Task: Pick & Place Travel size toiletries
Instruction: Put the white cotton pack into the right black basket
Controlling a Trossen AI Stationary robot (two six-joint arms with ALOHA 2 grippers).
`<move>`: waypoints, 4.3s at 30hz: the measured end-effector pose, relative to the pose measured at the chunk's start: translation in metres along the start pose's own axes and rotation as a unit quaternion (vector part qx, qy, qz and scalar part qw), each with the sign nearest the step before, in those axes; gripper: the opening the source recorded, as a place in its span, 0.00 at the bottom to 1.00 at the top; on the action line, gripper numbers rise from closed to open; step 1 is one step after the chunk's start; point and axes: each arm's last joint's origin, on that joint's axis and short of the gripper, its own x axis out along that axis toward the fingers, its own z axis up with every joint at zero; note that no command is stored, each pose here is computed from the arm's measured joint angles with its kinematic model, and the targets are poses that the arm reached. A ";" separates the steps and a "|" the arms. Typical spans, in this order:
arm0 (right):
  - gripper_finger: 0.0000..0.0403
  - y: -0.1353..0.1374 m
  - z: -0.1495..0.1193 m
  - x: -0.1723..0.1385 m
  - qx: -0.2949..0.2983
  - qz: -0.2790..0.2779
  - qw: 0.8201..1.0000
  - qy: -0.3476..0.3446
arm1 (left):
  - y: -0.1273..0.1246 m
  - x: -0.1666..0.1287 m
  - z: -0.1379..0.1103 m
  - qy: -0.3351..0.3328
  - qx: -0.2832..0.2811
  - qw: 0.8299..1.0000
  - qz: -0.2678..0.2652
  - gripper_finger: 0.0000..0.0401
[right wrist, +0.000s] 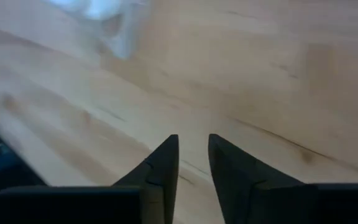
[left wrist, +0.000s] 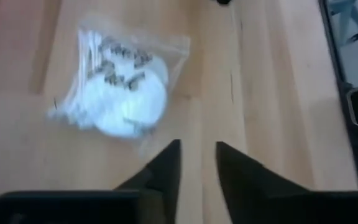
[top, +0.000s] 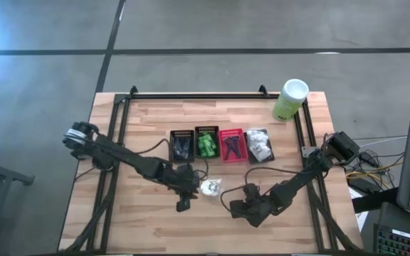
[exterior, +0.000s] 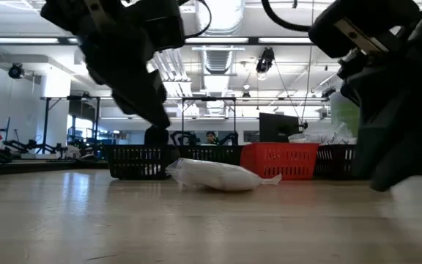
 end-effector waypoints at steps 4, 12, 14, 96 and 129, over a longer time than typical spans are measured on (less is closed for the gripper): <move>0.17 -0.002 0.001 0.003 -0.017 0.032 0.999 0.000 | -0.003 0.009 0.011 -0.012 0.030 0.999 0.018 0.07; 0.17 -0.012 0.006 0.006 -0.069 0.024 0.997 -0.025 | 0.003 0.029 0.023 -0.016 0.025 0.997 0.075 0.03; 0.20 -0.012 0.007 0.007 -0.081 0.031 0.996 -0.028 | 0.004 0.032 0.025 -0.014 0.014 0.997 0.078 0.02; 0.46 0.012 0.109 0.035 -0.059 0.110 0.992 -0.004 | 0.032 0.057 0.010 -0.007 0.002 0.998 0.062 0.01; 0.02 0.010 0.110 0.013 -0.151 0.047 0.987 -0.023 | 0.022 0.035 0.025 -0.044 -0.023 0.998 0.040 0.03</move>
